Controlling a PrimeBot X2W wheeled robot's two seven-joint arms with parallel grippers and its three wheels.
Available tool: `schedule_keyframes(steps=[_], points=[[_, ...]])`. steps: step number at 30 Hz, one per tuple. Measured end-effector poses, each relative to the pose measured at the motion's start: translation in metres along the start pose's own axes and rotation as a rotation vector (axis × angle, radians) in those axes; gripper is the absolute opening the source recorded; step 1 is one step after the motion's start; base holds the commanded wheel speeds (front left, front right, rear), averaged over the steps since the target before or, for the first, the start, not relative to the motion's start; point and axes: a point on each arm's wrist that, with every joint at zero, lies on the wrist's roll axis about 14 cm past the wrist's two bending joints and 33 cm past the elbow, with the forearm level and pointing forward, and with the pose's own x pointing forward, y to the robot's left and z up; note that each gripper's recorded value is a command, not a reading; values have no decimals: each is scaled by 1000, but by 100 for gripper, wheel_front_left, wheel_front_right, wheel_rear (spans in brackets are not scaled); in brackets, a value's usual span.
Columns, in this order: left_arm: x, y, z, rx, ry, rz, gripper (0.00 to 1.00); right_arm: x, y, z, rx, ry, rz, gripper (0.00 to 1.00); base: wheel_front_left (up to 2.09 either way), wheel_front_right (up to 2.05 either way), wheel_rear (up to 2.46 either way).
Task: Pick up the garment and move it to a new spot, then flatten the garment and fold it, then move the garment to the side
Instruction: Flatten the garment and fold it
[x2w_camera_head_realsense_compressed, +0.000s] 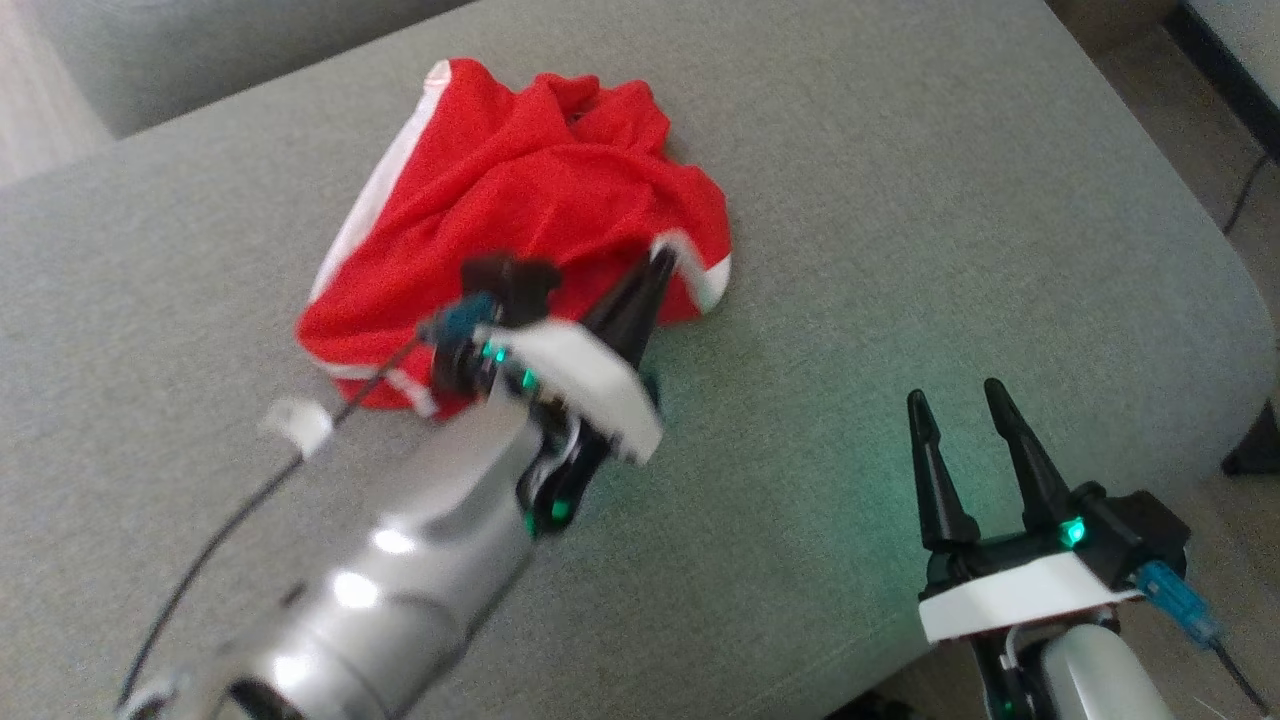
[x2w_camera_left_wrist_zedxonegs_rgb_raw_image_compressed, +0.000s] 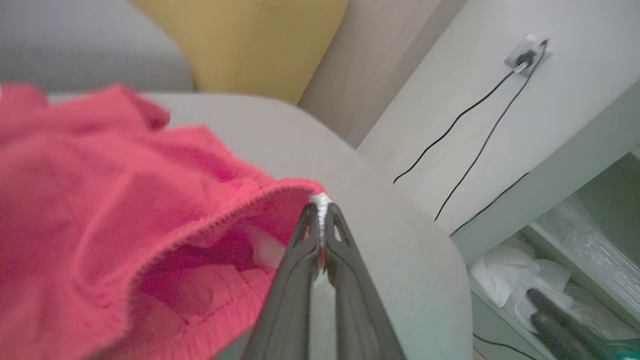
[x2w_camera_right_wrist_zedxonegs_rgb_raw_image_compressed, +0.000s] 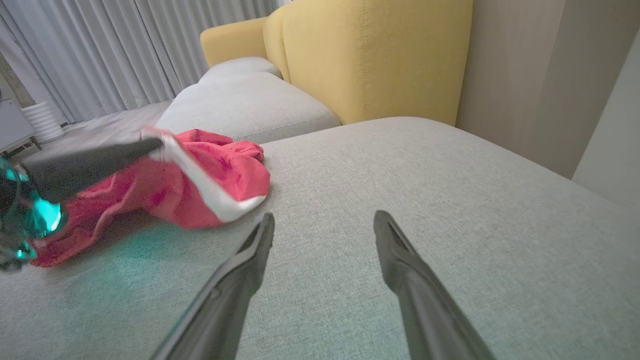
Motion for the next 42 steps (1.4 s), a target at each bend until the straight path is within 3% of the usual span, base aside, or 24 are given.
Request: schedule_keyframes(steps=[5,10,15,18,24,28,34,42], points=[[8,-47,97,163,-175,-110,0,-1,7,9,13,-38,29,100,0,0,0],[-15,-88,171,270,-328,-171,0,-7,17,15,32,-67,63,100,0,0,0],[-62,-70,207,304,-405,-94,0,-9,28,14,42,-71,104,100,0,0,0],[-96,-31,194,288,-382,20,0,-4,41,15,38,-77,151,100,0,0,0],[-169,66,64,42,-199,327,0,8,71,5,35,-38,244,100,0,0,0],[-213,109,26,-32,-193,496,0,11,86,-20,21,45,288,100,0,0,0],[-232,121,32,-55,-260,538,0,8,110,-45,-59,119,380,100,0,0,0],[-248,127,31,-60,-281,571,0,21,139,-45,-68,123,467,100,0,0,0]])
